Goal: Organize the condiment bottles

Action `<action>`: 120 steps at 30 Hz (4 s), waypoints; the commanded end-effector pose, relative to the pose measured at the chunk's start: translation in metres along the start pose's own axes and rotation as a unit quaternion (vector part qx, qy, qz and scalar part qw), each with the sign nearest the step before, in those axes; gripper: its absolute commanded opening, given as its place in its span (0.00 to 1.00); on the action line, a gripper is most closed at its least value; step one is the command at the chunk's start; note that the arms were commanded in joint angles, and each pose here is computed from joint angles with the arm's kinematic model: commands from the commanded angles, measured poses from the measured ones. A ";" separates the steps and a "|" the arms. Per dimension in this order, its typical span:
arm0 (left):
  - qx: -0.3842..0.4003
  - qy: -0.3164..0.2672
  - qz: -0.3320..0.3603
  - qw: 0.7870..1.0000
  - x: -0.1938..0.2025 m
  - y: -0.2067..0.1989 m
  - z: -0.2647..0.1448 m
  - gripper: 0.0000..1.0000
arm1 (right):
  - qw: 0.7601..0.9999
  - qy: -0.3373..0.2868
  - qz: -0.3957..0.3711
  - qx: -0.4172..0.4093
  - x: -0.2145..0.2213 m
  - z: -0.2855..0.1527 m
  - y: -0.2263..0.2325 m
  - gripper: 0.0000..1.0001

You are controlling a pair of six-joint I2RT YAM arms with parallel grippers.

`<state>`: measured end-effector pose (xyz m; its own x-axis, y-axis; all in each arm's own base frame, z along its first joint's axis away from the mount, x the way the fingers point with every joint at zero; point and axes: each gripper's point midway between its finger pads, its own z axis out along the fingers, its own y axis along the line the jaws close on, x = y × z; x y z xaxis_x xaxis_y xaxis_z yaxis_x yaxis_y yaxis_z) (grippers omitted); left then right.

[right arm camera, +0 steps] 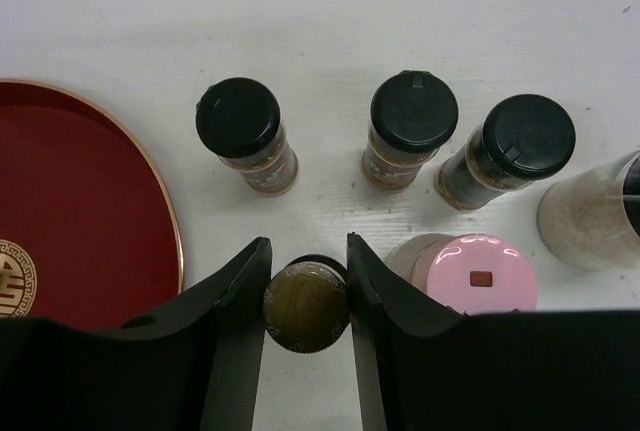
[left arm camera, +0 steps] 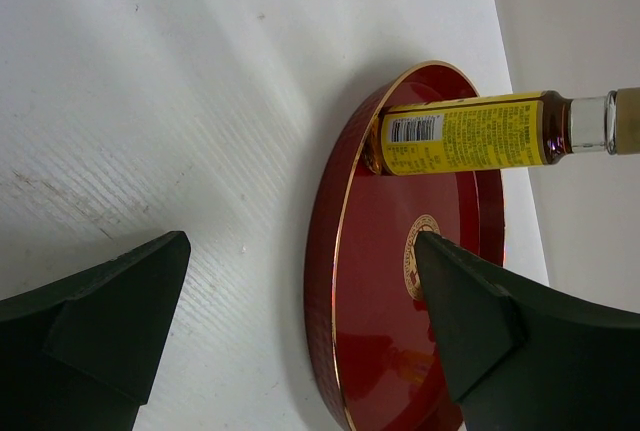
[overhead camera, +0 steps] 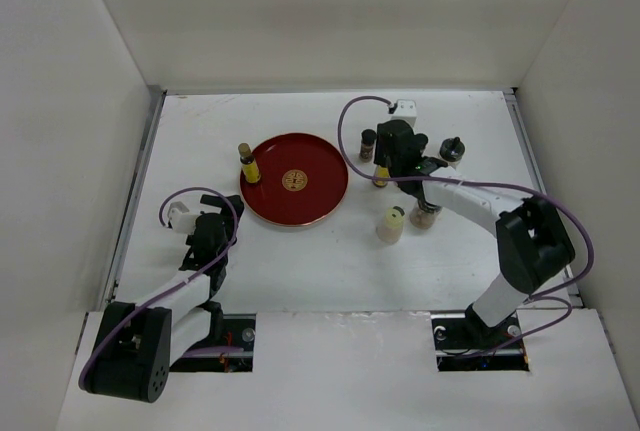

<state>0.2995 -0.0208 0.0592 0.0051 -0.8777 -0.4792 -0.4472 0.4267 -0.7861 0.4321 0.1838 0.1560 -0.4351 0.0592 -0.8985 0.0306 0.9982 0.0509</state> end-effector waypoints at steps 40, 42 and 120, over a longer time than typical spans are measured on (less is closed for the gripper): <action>0.036 -0.018 -0.008 0.999 -0.009 -0.023 0.000 1.00 | 0.962 -0.151 0.076 -0.216 -0.082 0.037 0.305 0.24; 0.032 -0.017 -0.006 0.999 -0.008 -0.020 0.001 1.00 | 0.961 -0.154 0.076 -0.216 -0.082 0.040 0.308 0.26; 0.041 0.003 -0.005 0.999 0.000 -0.027 0.003 1.00 | 0.993 -0.021 0.020 -0.118 0.025 -0.142 0.037 0.40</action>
<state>0.3014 -0.0269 0.0595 -0.0173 -0.8788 -0.4769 -0.4303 0.4371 -0.7898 0.2752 0.1967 0.1219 -0.5409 -0.0100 -0.8410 -0.1301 0.9889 0.0720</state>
